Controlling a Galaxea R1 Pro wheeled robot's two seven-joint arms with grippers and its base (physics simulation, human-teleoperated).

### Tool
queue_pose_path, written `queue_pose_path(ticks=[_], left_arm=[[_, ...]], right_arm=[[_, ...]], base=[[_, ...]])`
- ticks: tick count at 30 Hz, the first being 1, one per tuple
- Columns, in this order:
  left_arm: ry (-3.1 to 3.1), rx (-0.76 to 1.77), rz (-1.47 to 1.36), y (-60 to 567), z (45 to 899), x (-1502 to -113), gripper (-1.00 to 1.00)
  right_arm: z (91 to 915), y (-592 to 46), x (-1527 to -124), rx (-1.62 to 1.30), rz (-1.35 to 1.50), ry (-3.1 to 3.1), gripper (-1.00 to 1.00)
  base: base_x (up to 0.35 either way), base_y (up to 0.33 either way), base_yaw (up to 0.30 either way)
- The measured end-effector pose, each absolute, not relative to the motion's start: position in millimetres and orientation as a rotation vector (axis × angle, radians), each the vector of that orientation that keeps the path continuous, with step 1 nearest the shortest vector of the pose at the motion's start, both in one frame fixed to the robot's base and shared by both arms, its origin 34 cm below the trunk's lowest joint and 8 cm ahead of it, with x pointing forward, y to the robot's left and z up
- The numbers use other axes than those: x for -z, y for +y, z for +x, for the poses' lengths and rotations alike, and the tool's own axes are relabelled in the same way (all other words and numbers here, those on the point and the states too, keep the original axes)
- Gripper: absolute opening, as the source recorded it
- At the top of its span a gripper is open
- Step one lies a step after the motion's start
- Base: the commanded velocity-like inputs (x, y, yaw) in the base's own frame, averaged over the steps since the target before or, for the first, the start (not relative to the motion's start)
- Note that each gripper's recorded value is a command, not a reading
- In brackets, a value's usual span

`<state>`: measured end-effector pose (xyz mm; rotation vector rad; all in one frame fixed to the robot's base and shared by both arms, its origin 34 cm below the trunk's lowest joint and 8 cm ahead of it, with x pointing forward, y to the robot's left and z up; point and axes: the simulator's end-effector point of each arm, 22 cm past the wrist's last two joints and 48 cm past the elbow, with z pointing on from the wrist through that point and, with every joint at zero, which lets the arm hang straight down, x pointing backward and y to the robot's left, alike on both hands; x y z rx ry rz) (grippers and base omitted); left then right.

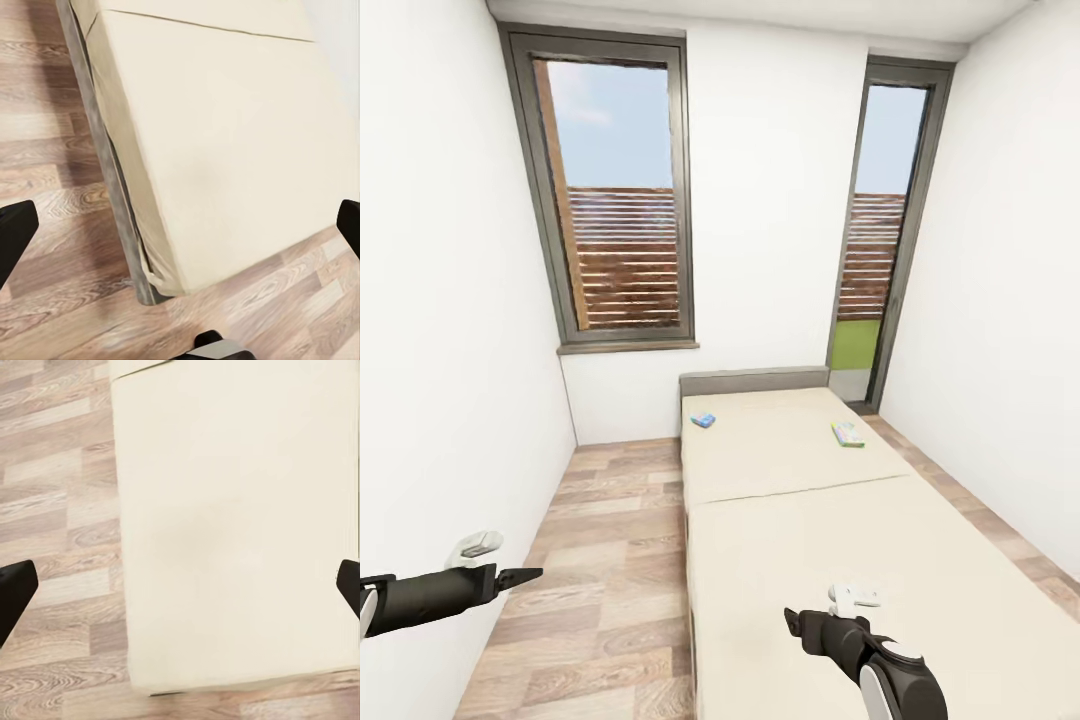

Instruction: Put all the toys in the child's room - the three board games (two on the bed and one on the table), the two jigsaw puzzles on the table, and the tennis ball on the table - inside the toy box on the table in the child's room.

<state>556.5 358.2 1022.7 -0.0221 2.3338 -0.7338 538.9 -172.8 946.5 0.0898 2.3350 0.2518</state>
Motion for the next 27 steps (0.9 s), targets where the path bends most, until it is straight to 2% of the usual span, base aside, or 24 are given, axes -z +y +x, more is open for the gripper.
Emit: queue_pose_path(ticks=[11, 21, 27], left_arm=[[2.331, 0.735, -0.021, 357.7, 556.5, -1023.9, 1.00], [2.330, 0.734, -0.021, 357.9, 556.4, -1024.2, 1.00], [2.330, 0.734, -0.021, 358.0, 556.5, -1024.3, 1.00]], right_arm=[[538.9, -172.8, -947.5, -0.252, 0.089, 2.333, 1.00], [539.1, -172.7, -948.0, -0.252, 0.089, 2.332, 1.00], [539.1, -172.8, -948.0, -0.252, 0.089, 2.331, 1.00]], base=[[0.000, 0.073, -0.231], [0.000, 0.126, -0.073], [0.000, 0.161, -0.175]])
